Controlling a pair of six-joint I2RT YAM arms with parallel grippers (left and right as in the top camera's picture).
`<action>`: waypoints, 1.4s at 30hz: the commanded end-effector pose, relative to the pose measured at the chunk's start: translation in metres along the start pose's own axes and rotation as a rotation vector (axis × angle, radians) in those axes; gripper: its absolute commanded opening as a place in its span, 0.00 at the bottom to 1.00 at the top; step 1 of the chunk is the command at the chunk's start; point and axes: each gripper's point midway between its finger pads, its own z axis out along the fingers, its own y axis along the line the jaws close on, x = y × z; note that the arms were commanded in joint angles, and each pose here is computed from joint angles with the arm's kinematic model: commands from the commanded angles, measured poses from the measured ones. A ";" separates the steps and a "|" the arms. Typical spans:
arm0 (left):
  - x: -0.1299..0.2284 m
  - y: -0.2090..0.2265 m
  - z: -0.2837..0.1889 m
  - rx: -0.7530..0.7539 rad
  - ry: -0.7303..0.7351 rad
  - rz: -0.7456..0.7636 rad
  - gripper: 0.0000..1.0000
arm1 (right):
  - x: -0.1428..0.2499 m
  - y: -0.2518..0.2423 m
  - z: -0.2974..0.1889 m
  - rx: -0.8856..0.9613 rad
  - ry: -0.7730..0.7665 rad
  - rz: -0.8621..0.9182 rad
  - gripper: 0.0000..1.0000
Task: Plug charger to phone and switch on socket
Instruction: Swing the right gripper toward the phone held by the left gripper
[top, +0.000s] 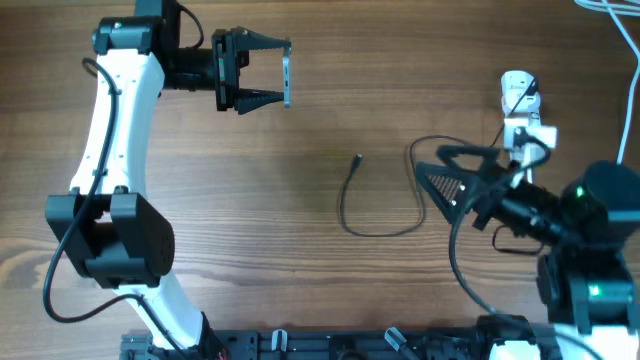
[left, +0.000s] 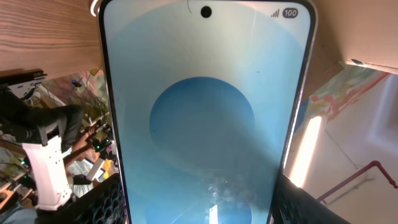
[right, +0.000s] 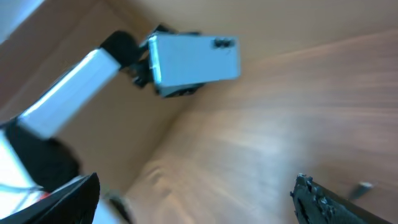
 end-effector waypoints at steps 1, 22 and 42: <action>0.016 -0.008 -0.002 0.007 0.000 0.050 0.59 | 0.010 0.031 0.004 -0.169 0.100 0.029 0.99; 0.006 -0.002 0.018 -0.072 -0.049 0.007 0.60 | -0.004 0.052 0.100 0.572 0.394 -0.156 0.99; 0.005 -0.001 0.050 -0.130 -0.056 0.045 0.59 | -0.025 0.000 0.174 0.829 0.184 -0.141 0.91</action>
